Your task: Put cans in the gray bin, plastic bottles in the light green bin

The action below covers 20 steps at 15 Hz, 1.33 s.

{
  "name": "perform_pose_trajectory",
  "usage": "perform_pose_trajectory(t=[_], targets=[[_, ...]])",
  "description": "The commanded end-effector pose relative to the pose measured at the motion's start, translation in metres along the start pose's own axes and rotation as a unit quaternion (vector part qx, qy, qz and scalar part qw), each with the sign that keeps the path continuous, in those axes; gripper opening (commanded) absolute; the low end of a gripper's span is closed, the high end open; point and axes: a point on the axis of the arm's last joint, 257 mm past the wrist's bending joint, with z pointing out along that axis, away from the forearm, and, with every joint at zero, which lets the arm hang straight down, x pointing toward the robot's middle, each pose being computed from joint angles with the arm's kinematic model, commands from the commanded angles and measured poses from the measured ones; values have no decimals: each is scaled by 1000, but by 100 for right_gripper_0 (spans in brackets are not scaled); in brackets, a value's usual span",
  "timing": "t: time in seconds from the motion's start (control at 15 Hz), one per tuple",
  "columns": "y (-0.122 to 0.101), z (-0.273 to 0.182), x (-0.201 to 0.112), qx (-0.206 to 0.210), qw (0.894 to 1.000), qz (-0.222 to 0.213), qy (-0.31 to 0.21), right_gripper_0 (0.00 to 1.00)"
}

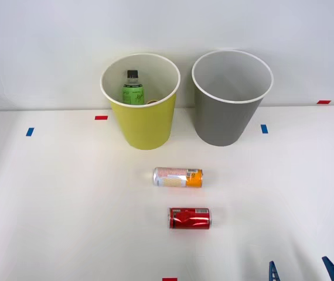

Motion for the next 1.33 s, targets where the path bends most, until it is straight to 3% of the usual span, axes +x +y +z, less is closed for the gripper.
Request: perform_pose_trajectory(t=[0.07, 0.87, 0.93, 1.33], targets=[[0, 0, 0, 0, 1000, 0, 0, 100], [0, 0, 0, 0, 1000, 0, 0, 100], [-3, -1, 13, -4, 1000, -6, 17, 100], [1, 20, -11, -92, 994, -62, 11, 100]])
